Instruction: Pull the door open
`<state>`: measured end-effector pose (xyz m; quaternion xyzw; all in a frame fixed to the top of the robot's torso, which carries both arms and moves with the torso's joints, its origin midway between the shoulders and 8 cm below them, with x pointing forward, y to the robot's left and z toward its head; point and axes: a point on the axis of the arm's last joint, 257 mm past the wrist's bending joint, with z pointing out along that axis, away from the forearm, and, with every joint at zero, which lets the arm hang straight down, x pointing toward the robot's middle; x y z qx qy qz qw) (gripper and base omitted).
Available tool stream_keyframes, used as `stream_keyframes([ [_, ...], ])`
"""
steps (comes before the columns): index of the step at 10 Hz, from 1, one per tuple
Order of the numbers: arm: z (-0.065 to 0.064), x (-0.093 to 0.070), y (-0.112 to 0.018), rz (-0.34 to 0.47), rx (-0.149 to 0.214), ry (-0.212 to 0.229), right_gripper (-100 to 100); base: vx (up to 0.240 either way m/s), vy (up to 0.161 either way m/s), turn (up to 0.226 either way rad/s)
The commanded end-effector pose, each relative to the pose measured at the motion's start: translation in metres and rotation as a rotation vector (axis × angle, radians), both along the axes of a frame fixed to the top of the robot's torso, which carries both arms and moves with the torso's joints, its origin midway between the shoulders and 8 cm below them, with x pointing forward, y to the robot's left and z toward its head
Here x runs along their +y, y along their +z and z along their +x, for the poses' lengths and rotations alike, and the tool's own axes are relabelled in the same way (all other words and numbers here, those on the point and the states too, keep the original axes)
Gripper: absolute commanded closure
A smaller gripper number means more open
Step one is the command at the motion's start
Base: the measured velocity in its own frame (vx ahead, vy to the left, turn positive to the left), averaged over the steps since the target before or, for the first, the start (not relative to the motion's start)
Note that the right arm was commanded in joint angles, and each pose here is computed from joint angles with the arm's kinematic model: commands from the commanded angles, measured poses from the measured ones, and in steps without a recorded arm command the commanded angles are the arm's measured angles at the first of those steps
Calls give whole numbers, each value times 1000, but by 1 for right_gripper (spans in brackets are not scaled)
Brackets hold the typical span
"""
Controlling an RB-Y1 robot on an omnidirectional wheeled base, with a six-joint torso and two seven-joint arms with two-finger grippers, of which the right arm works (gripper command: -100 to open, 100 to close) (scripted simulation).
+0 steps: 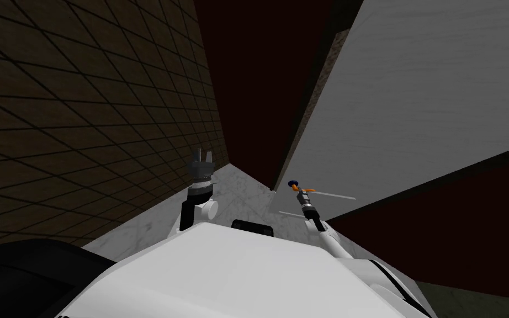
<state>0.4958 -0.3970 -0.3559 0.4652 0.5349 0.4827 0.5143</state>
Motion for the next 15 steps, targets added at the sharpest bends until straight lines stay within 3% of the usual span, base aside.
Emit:
stream_keyframes([
  [1,-1,-4,0,1,-1,-9,100,-241,-115,270],
  [7,-3,-19,0,1,-1,-43,100,-188,-85,186],
  [12,-29,-24,1,-1,-6,42,100,-221,-73,124],
  [15,-35,-23,-2,1,2,60,100,-153,-68,55],
])
